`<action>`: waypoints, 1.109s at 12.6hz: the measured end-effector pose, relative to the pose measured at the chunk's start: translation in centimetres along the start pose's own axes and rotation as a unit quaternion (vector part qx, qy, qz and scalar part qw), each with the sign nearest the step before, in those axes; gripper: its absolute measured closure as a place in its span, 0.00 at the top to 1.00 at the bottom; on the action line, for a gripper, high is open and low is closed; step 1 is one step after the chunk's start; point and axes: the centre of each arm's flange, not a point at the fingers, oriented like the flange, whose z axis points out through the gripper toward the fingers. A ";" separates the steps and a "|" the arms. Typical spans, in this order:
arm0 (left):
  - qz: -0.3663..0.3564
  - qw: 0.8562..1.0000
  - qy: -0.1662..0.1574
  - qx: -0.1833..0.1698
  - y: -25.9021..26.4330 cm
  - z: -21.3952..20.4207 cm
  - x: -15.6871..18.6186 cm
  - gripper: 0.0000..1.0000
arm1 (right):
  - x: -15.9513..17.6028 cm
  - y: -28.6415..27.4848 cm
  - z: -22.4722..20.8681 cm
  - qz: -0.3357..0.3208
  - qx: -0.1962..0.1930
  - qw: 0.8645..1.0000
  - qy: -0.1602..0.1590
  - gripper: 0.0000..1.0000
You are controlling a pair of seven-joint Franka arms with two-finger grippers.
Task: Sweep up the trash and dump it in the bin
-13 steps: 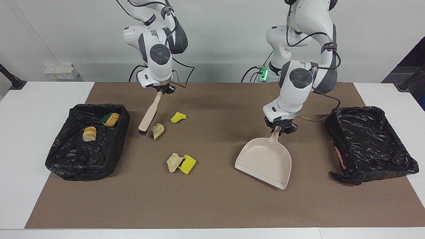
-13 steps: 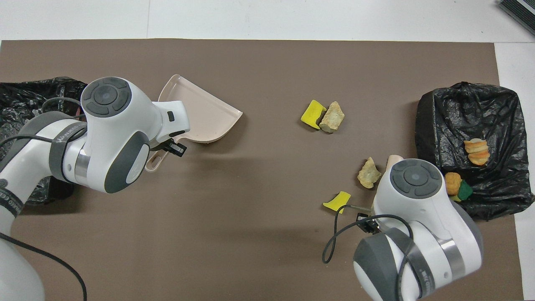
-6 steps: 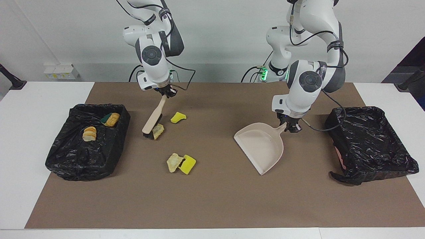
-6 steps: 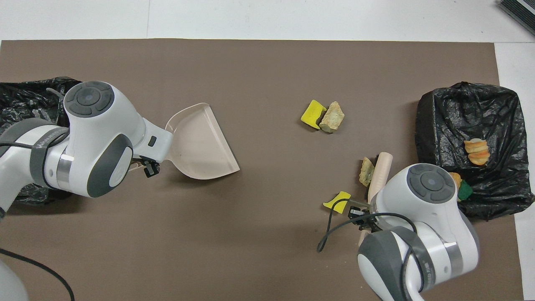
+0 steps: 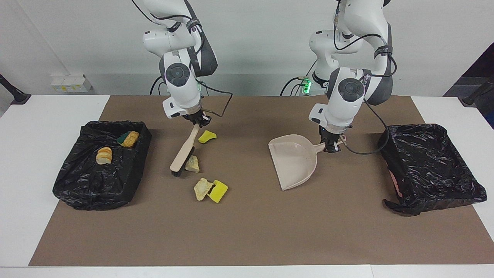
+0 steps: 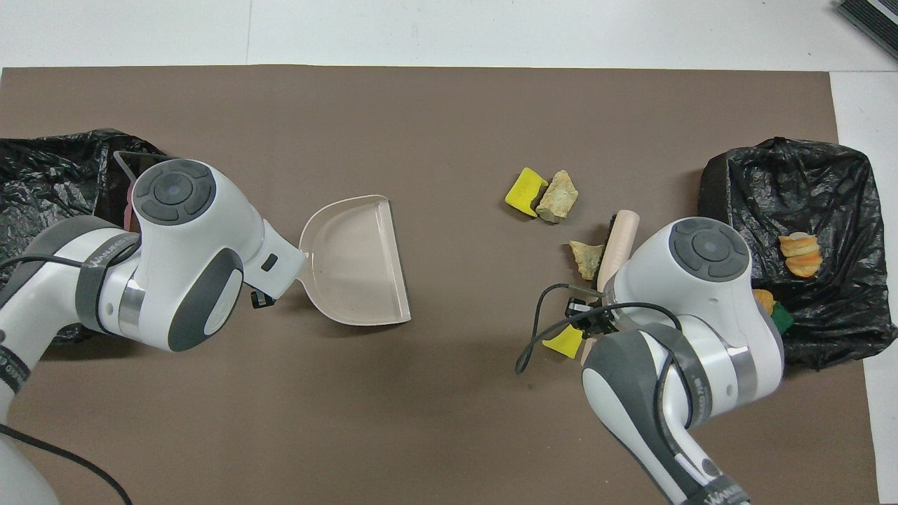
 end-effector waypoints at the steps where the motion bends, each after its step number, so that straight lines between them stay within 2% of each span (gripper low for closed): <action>1: 0.002 1.000 0.001 0.004 0.4 0.2 0.1 0.31 | 0.2 -0.8 -0.8 -0.003 0.000 1.000 -0.003 0.26; 4: 0.010 1.000 -0.001 0.008 1.6 0.2 0.4 0.31 | -1.1 -3.0 -2.6 0.011 -0.016 1.000 -0.022 0.26; 8: -0.005 1.000 -0.003 0.008 2.4 0.3 1.0 0.31 | -4.9 -3.3 -3.0 0.064 -0.071 0.994 -0.060 0.26; 11: -0.008 1.000 -0.003 0.008 2.5 0.3 1.0 0.31 | -8.0 -3.2 -1.7 0.099 -0.091 0.988 -0.073 0.26; 14: -0.010 1.000 -0.004 0.008 2.6 0.3 1.0 0.31 | -12.5 -3.7 -0.4 0.155 -0.098 0.979 -0.088 0.26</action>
